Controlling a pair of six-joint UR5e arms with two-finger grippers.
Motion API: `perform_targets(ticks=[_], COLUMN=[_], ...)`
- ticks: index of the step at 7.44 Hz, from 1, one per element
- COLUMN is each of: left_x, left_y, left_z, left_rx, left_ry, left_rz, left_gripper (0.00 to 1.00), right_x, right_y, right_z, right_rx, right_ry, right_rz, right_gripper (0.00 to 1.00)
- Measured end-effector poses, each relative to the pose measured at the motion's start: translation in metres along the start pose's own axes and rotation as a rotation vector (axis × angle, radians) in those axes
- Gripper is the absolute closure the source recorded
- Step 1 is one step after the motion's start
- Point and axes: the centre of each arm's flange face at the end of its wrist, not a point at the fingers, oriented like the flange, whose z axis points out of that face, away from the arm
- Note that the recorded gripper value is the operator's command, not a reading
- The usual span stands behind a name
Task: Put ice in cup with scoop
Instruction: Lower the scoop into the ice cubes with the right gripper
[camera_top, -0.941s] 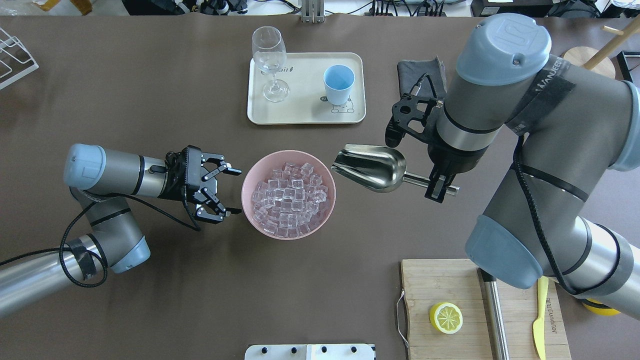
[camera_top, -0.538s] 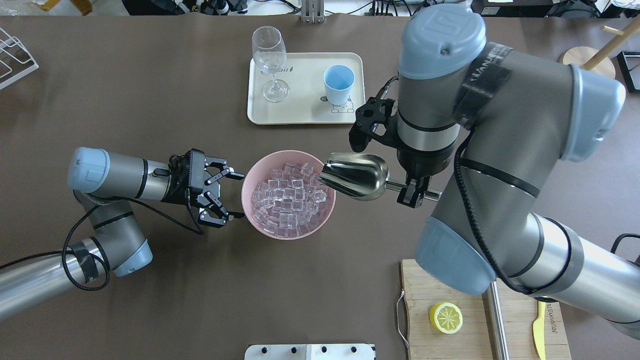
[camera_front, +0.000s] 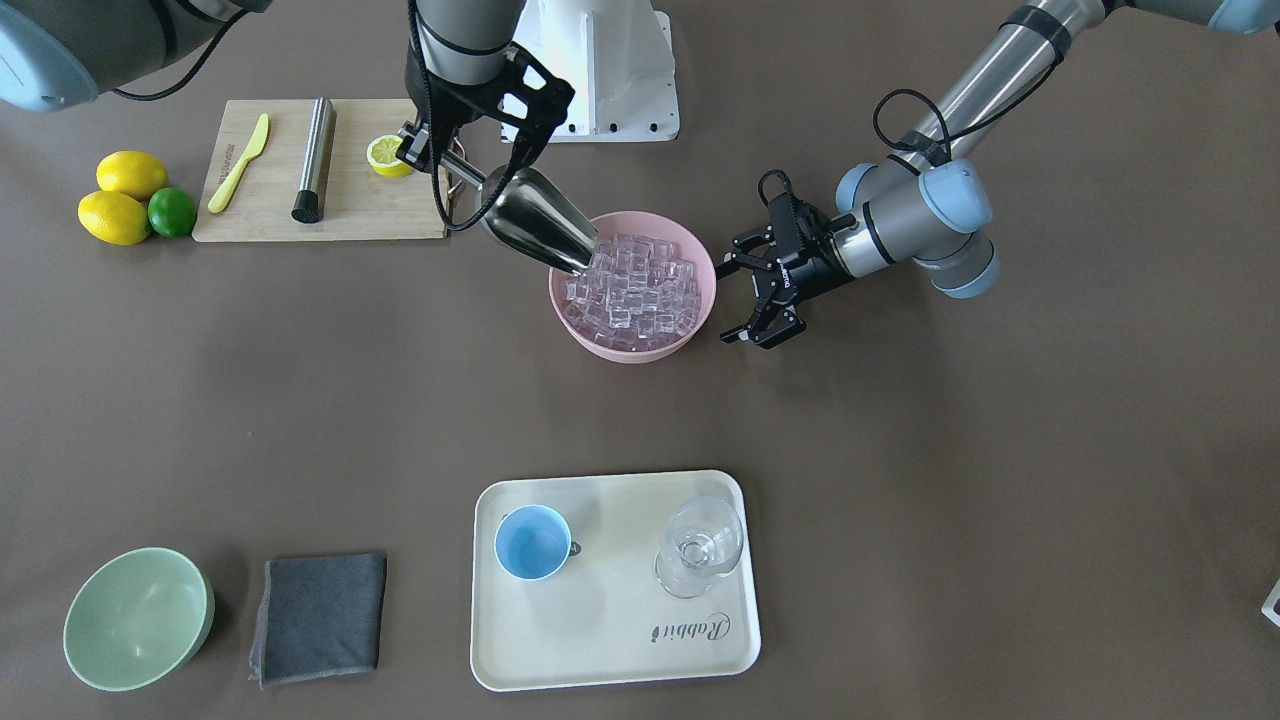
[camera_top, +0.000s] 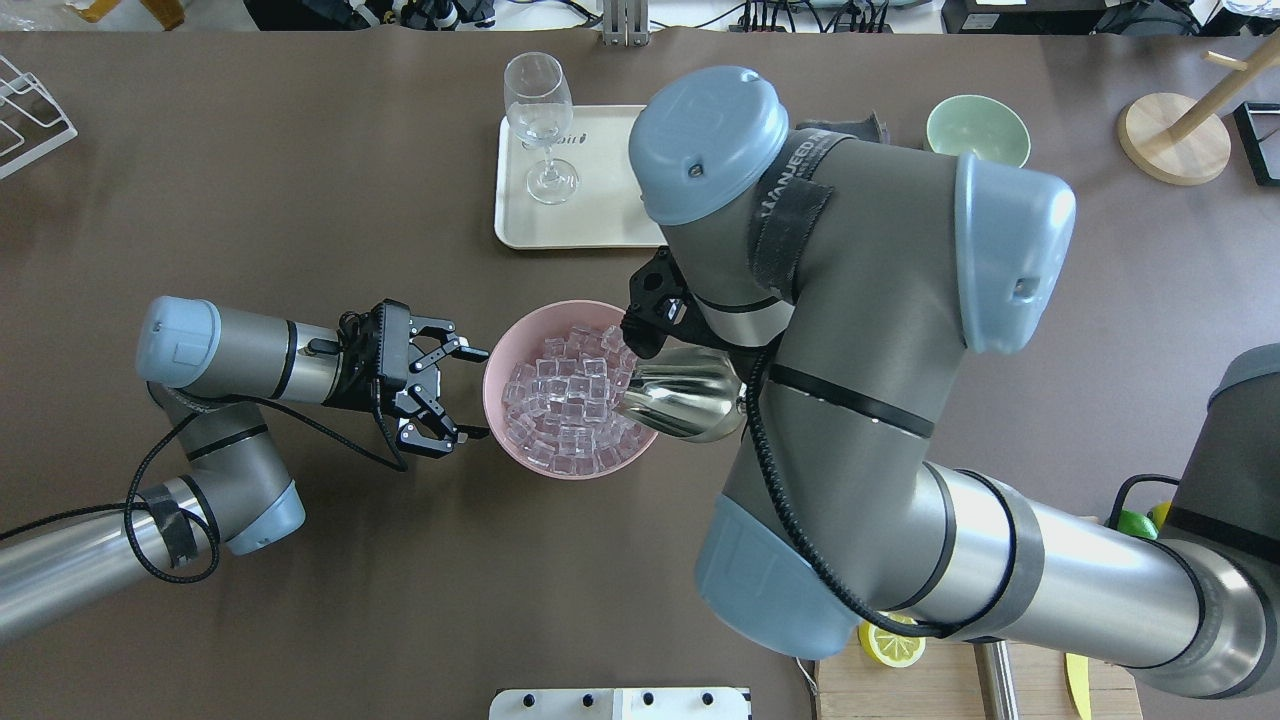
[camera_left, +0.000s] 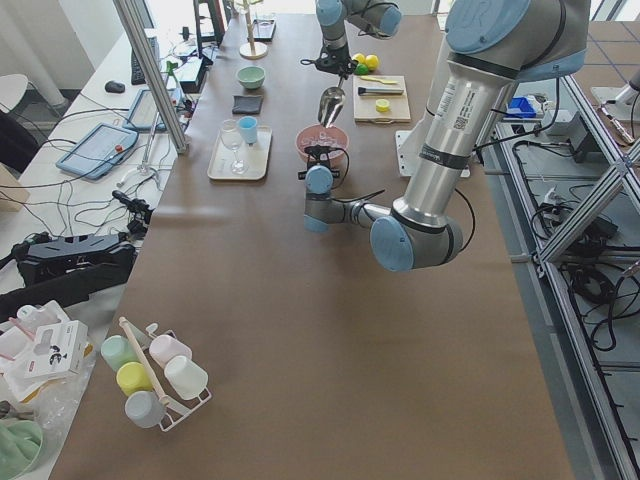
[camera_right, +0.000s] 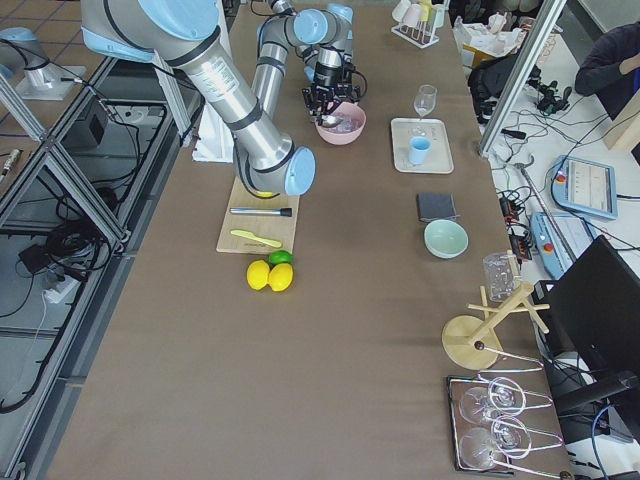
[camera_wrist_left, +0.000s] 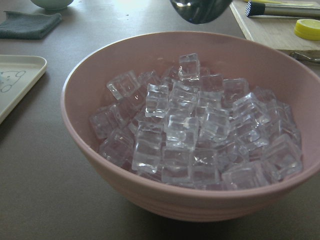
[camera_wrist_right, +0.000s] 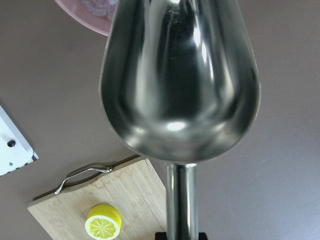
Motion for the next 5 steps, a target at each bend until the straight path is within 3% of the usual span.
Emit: perform_targets(ticks=[3,5], left_x=[0.001,0.001], left_y=[0.0,0.001], left_z=[0.0,0.0], left_rx=[-0.001,-0.001], left_ry=[0.001,0.001], left_rz=[0.0,-0.001], left_gripper=[0.02,0.02], right_x=[-0.026,-0.029], right_y=[-0.021,-0.03], right_z=[-0.001,-0.009], right_rx=[-0.136,-0.192], right_ry=[0.023,0.027], right_rz=[-0.015,-0.015], right_gripper=[1.0,1.0])
